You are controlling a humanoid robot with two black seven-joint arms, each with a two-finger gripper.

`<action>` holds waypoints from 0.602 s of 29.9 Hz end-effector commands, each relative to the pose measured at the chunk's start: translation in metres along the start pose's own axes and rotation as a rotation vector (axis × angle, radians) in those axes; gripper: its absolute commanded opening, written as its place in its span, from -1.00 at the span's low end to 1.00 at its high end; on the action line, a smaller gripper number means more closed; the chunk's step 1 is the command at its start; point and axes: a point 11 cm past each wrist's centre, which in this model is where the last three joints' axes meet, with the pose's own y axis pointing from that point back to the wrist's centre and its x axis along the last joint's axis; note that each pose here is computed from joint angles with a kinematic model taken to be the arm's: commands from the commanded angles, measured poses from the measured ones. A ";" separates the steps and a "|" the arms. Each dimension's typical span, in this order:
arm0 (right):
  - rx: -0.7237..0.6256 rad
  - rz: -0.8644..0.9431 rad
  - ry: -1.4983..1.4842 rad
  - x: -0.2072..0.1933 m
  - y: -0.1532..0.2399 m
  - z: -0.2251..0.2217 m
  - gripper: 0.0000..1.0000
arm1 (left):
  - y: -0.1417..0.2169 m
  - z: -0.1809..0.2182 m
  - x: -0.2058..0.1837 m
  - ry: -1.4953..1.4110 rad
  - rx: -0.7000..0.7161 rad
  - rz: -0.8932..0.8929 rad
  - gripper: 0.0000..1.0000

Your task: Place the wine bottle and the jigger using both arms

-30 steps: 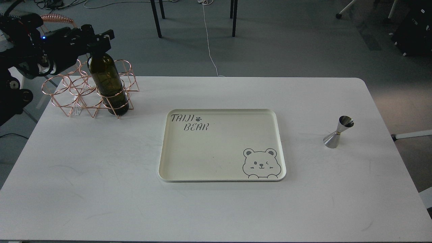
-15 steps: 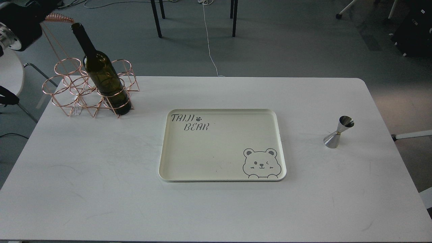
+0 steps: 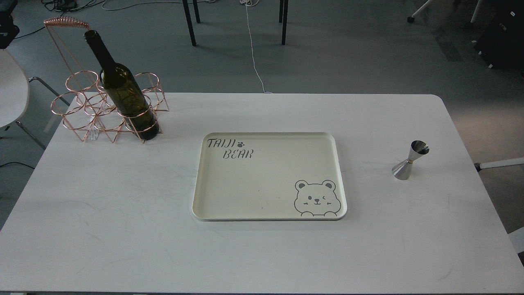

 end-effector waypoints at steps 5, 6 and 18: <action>0.073 0.104 -0.221 0.015 0.006 0.001 0.98 | 0.016 -0.044 0.034 0.225 -0.026 0.127 0.96; 0.055 0.102 -0.253 0.015 0.008 0.005 0.98 | 0.017 -0.049 0.035 0.239 -0.023 0.135 0.96; -0.028 0.117 -0.501 0.002 0.038 0.071 0.98 | 0.063 -0.102 0.056 0.495 -0.068 0.218 0.96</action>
